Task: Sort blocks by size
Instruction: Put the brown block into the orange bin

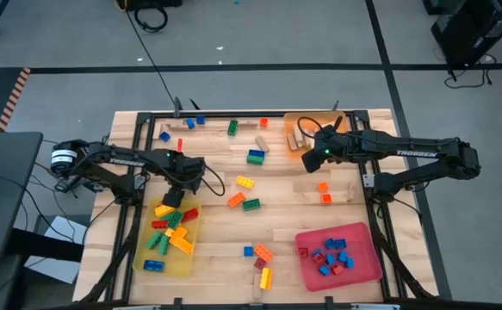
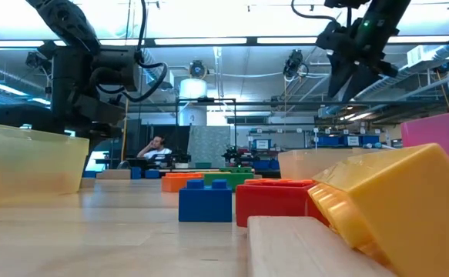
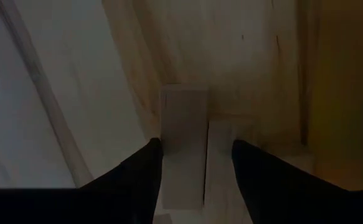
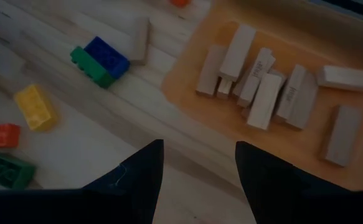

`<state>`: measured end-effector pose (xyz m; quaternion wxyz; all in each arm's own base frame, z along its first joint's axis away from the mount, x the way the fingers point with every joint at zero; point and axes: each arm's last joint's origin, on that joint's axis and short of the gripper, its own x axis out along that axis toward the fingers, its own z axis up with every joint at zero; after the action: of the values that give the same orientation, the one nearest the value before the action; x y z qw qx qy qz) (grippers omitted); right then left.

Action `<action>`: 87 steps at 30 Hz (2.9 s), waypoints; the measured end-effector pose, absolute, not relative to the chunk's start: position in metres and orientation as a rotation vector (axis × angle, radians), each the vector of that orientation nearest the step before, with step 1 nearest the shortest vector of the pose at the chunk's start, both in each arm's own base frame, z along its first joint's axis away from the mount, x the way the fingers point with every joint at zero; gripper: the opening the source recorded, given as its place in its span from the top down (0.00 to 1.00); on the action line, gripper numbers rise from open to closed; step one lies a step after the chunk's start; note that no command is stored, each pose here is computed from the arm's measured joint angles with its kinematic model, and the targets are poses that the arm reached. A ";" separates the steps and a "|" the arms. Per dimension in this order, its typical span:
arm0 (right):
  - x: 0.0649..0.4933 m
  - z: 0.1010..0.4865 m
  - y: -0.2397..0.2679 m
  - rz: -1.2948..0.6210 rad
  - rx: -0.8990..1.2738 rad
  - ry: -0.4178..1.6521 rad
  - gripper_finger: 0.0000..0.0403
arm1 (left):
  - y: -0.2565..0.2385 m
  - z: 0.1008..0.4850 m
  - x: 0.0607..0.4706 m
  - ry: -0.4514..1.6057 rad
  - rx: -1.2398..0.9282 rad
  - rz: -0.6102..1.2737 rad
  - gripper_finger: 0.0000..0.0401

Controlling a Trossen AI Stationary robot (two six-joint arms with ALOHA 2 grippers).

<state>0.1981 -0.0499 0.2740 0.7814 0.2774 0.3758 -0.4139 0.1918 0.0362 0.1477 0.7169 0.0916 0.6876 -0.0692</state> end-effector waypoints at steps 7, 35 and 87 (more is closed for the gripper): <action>0.203 0.277 -0.051 -0.875 0.612 0.752 0.47 | 0.035 0.147 0.191 1.518 0.171 -0.189 0.65; 0.218 0.287 -0.050 -0.712 0.710 0.617 0.47 | 0.039 0.161 0.201 1.516 0.214 -0.102 0.70; 0.221 0.291 -0.052 -0.717 0.701 0.556 0.47 | 0.041 0.155 0.200 1.507 0.291 -0.013 0.43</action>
<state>0.2213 -0.0517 0.2907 0.8400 0.3318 0.2632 -0.3392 0.1998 0.0414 0.1551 0.7198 0.1316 0.6815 -0.0060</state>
